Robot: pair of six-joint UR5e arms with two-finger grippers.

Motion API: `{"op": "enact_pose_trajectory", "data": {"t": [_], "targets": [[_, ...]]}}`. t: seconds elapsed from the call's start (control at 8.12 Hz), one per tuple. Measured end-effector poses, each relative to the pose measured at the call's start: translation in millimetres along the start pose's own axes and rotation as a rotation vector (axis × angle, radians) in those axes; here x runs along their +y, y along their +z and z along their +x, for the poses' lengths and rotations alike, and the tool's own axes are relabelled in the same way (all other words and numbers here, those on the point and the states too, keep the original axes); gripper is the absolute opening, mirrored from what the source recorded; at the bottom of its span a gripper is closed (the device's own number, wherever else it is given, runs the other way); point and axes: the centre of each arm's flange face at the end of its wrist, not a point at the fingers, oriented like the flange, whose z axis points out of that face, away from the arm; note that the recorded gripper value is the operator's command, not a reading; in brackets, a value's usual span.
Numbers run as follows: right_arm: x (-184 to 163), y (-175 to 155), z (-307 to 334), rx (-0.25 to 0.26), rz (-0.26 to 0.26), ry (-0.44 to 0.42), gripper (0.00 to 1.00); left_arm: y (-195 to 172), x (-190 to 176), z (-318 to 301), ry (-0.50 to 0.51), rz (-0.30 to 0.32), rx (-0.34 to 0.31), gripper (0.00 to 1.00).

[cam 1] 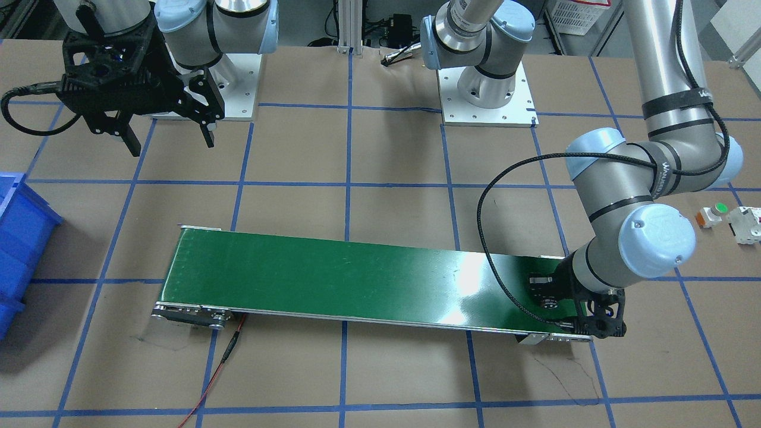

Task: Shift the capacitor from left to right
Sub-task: 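Carry the capacitor with the left gripper onto the green belt, then open the left gripper, release the capacitor on the belt, lift away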

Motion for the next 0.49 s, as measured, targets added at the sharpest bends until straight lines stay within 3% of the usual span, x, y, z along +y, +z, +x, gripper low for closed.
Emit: {"op": "enact_pose_trajectory", "data": {"t": [0.12,0.49], "targets": [[0.1,0.0,-0.2,0.0,0.0,0.0,1.0,-1.5,-3.7,0.6,-0.005,0.031,-0.003,1.0],[1.1,-1.9,-0.2,0.004,0.004,-0.002,1.0,-12.8,-9.4,23.1,-0.032,0.106,0.054,1.0]]}}
